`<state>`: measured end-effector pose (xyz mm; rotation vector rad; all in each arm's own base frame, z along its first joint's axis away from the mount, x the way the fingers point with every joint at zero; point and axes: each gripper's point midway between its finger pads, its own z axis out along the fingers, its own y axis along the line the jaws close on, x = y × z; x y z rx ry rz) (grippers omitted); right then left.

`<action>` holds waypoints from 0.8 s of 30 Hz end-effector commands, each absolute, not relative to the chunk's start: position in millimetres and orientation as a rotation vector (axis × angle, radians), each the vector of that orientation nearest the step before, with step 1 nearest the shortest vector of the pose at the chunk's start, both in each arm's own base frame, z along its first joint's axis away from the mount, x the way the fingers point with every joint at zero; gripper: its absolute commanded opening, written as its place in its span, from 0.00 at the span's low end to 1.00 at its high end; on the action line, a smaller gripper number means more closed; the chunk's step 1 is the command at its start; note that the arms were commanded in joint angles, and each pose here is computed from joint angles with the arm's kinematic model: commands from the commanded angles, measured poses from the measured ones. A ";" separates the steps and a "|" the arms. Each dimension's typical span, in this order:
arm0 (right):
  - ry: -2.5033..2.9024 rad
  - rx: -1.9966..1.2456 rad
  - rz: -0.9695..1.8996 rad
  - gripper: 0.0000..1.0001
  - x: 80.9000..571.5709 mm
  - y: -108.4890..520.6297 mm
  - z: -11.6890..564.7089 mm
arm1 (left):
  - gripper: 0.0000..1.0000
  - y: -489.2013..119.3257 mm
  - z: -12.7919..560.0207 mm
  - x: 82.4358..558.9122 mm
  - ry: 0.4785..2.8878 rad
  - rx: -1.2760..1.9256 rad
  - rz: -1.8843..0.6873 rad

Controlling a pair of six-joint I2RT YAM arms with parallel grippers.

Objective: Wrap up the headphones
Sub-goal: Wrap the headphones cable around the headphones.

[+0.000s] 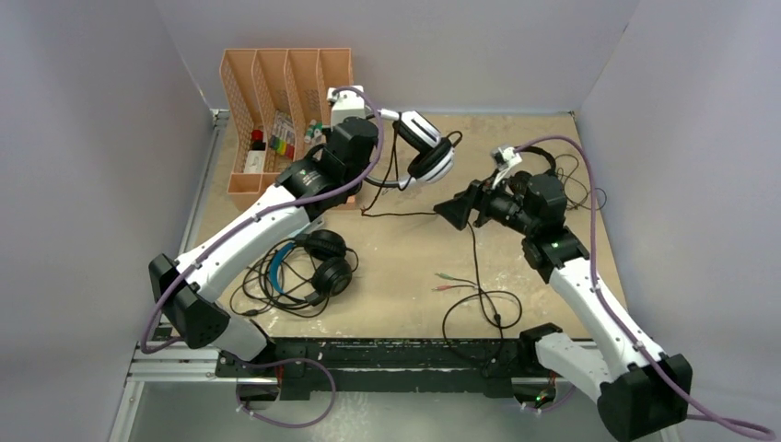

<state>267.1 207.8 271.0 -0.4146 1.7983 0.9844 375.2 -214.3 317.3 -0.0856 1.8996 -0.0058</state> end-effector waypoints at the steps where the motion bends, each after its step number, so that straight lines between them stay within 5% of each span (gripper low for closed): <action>1: 1.886 -0.196 1.114 0.79 280.5 194.8 234.3 | 0.00 -209.0 403.3 365.8 1.736 -0.232 -0.242; 3: 1.882 -0.116 1.174 0.76 287.6 198.9 226.8 | 0.00 -208.0 407.2 364.0 1.733 -0.232 -0.250; 6: 1.953 0.128 1.382 0.94 304.2 216.8 208.9 | 0.00 -207.8 411.1 360.8 1.729 -0.229 -0.277; 9: 2.018 0.247 1.452 0.98 315.0 240.3 201.8 | 0.00 -208.3 413.4 358.6 1.725 -0.226 -0.295; 24: 2.140 0.877 1.639 0.92 352.2 324.4 142.3 | 0.00 -203.8 425.2 345.7 1.704 -0.220 -0.356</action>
